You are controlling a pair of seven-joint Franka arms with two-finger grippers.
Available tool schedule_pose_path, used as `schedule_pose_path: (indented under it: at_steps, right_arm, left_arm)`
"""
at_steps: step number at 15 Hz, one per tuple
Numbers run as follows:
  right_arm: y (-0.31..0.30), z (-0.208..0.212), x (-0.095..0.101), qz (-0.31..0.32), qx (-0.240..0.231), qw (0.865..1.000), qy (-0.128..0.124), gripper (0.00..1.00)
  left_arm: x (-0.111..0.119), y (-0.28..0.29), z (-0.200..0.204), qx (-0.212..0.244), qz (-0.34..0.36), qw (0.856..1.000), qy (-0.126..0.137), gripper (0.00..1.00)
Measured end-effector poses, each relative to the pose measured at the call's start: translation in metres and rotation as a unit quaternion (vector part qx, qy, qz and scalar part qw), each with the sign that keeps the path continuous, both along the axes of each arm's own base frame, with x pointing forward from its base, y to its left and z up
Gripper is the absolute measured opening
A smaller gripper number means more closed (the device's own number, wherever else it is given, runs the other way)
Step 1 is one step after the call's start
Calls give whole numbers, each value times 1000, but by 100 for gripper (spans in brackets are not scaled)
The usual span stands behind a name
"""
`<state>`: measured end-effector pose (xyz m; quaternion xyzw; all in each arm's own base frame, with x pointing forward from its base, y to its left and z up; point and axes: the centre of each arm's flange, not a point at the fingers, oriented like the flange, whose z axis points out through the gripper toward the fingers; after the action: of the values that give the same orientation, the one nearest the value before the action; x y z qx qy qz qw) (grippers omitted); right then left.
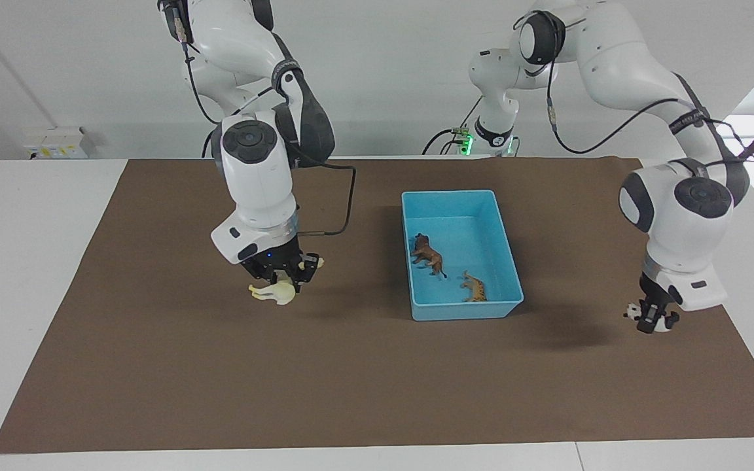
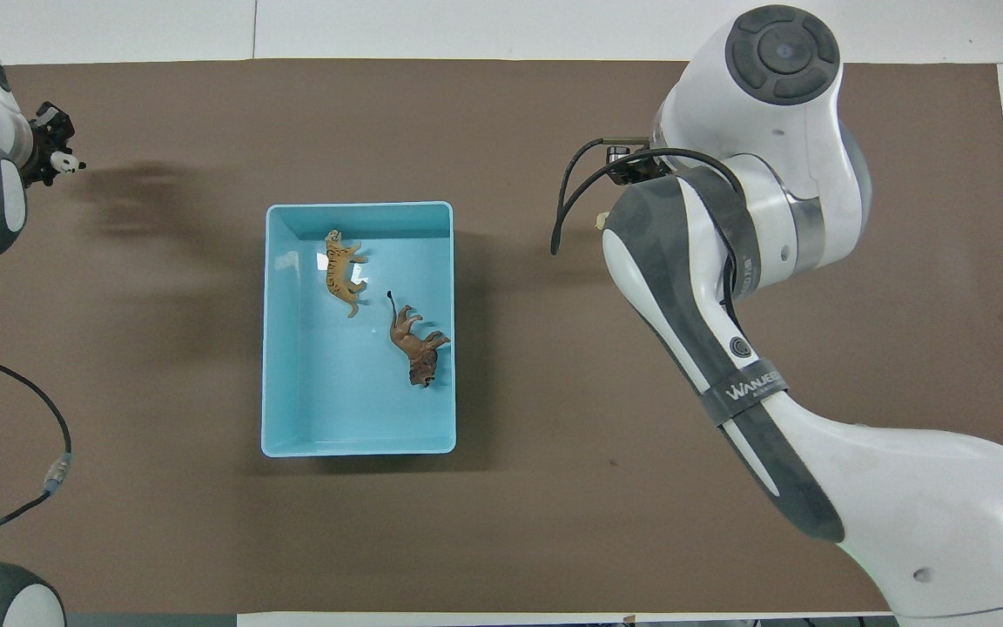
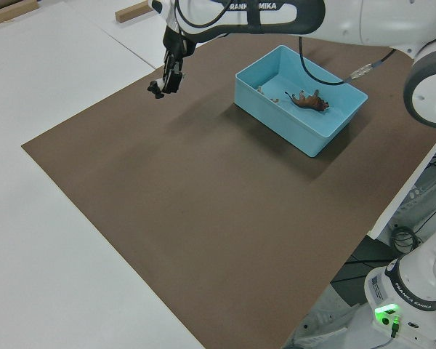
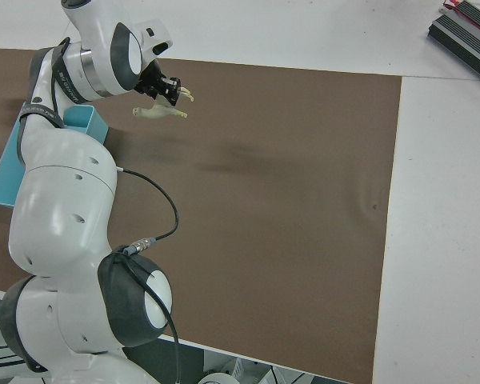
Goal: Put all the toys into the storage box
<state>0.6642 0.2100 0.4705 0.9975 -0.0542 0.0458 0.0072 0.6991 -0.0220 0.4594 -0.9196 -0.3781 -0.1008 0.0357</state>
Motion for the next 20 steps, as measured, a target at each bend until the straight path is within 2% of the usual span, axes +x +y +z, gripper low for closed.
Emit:
schedule_pose_path:
  at_steps: [2, 4, 6, 9, 10, 12, 14, 15, 17, 19, 20]
  right_arm:
    - [1, 1, 0, 1, 0, 1000, 0, 41]
    - [1, 1, 0, 1, 0, 1000, 0, 41]
    - [1, 1, 0, 1, 0, 1000, 0, 41]
    - [1, 1, 0, 1, 0, 1000, 0, 41]
    - [1, 1, 0, 1, 0, 1000, 0, 41]
    - [1, 1, 0, 1, 0, 1000, 0, 41]
    - [2, 1, -1, 1, 1, 1000, -1, 41]
    - [3, 3, -1, 2, 3, 1000, -2, 41]
    - [14, 18, 0, 2, 32, 999, -12, 41]
    - [35, 39, 0, 3, 81, 996, -30, 41]
    - [52, 48, -1, 4, 106, 993, -42, 41]
  left_arm:
    - [-30, -42, 40, -47, -18, 999, 17, 48]
    - [-63, -89, 46, -74, -44, 996, 37, 48]
    - [-97, -149, 21, -82, -65, 993, 53, 48]
    - [-151, -230, -27, -95, -70, 992, 37, 48]
    - [-162, -240, -36, -96, -72, 992, 37, 54]
    - [-167, -239, -33, -98, -70, 992, 32, 76]
    - [-161, -220, -11, -99, -65, 993, 26, 96]
    - [-158, -204, 9, -96, -69, 992, 32, 100]
    - [-150, -155, 65, -85, -107, 989, 49, 100]
    - [-153, -87, 122, -74, -174, 979, 75, 100]
    - [-159, -56, 137, -67, -217, 969, 94, 100]
